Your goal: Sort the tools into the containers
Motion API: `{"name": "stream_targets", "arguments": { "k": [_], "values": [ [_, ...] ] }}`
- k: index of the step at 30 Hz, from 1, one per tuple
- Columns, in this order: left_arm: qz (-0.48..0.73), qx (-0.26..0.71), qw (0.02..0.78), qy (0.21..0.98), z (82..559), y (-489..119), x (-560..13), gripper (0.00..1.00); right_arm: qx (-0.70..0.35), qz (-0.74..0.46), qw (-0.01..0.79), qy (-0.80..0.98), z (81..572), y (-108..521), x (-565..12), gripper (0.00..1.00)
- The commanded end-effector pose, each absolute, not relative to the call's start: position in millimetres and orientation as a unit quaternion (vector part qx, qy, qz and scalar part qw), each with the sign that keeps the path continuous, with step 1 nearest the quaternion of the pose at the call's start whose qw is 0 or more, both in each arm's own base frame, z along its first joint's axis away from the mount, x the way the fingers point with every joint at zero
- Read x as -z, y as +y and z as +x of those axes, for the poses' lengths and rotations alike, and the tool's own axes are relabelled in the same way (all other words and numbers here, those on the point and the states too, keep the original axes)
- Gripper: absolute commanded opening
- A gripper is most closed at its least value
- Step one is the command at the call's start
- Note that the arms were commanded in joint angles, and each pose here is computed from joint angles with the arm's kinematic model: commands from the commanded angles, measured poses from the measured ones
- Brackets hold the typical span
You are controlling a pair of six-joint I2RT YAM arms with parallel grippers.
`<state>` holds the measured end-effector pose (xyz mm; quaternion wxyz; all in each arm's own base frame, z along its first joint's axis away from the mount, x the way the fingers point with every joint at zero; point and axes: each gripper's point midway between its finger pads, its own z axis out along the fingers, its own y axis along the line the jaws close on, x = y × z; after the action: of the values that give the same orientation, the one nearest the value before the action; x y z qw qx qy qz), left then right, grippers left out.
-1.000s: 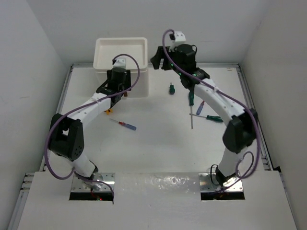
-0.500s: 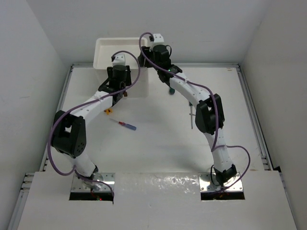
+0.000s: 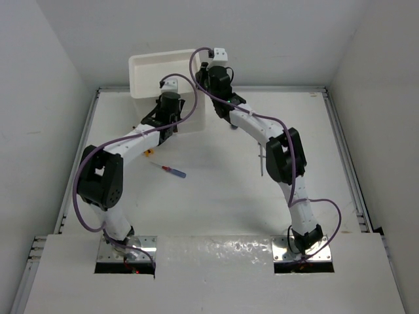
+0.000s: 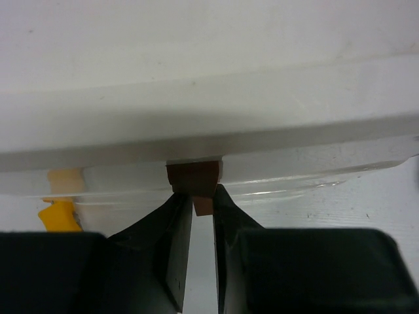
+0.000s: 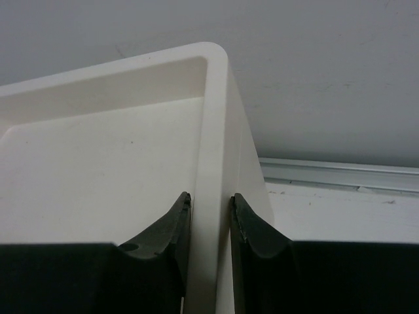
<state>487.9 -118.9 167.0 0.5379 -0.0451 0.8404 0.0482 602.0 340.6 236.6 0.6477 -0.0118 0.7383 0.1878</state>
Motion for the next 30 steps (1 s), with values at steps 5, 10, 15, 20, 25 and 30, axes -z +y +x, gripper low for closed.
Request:
{"name": "stream_targets", "arguments": {
  "k": [5,10,15,20,25,30],
  "values": [
    [-0.103,-0.053,0.613,0.781,499.0,-95.5,-228.0,0.27,-0.21,-0.063,0.599,0.77,568.8,370.4,-201.0,0.04],
    [-0.117,-0.08,0.626,0.767,502.7,-85.5,-240.4,0.58,-0.211,-0.065,0.598,0.771,566.0,376.1,-198.0,0.02],
    [-0.115,-0.078,0.636,0.759,508.7,-88.3,-245.4,0.52,-0.207,-0.056,0.599,0.771,563.9,374.3,-195.2,0.0],
    [-0.112,-0.076,0.64,0.757,516.9,-92.1,-251.0,0.35,-0.217,-0.044,0.593,0.774,557.3,378.2,-192.9,0.0],
    [-0.109,-0.083,0.65,0.747,520.3,-90.0,-265.3,0.38,-0.212,-0.016,0.602,0.77,537.4,393.2,-192.8,0.0],
    [-0.104,-0.086,0.642,0.754,520.2,-86.3,-261.0,0.41,-0.24,0.026,0.597,0.765,529.7,404.8,-197.0,0.0]
  ]
}}
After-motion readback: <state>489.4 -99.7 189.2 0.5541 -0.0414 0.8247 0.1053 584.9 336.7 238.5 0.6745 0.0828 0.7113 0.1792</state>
